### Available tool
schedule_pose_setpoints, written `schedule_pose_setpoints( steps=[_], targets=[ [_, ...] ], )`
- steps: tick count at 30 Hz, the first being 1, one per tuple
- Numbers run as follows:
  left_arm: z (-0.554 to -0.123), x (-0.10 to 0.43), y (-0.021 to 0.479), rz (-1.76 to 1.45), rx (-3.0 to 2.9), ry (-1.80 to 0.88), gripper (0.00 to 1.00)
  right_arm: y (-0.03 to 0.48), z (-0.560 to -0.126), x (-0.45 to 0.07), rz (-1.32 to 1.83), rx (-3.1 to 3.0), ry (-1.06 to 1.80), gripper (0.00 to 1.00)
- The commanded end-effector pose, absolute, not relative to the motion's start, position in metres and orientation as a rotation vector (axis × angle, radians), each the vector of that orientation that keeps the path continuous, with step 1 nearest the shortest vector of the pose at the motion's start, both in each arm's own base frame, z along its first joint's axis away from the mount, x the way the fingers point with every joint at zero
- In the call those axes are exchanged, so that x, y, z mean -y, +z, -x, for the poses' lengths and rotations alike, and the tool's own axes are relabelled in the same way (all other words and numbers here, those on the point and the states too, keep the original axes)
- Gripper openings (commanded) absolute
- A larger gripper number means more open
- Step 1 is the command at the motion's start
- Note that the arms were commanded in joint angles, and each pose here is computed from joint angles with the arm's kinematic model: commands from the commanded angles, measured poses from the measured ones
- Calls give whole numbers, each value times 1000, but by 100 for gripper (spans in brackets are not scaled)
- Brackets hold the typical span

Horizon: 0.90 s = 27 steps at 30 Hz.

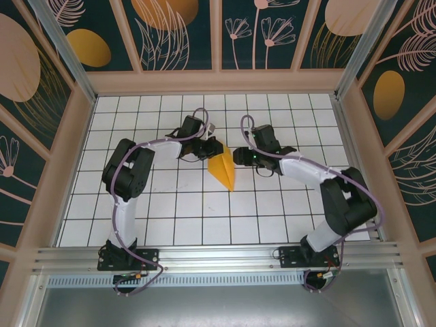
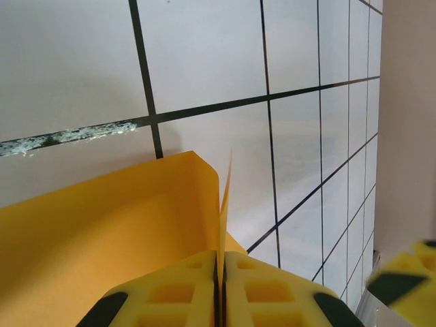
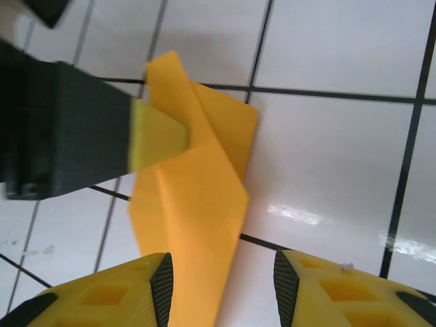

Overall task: Fold a paper plane with a square sheet of paper (fold left side to right side)
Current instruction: Turn over the paper at the center of the table.

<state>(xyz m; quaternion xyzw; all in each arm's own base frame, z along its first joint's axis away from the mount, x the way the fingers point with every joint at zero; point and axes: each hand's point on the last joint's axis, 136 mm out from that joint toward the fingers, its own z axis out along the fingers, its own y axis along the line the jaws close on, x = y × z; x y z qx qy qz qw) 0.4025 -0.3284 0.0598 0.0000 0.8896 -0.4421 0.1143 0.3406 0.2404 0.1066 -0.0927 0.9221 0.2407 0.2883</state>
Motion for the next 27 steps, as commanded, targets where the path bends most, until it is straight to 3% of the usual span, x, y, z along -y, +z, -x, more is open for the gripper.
schedule_pose_setpoints(
  steps=[1,15,22,27],
  targets=[
    [-404,331,91,27,-2561,-1325,13,103,-325,-235,257,-2477,464,48],
    [-402,330,88,29,-2579,-1326,14,64,-315,-269,388,-2522,197,53],
    [-401,331,86,29,-2586,-1331,16,54,-320,-273,432,-2516,55,51],
    [-401,331,87,23,-2587,-1331,18,49,-322,-269,441,-2521,-14,45]
  ],
)
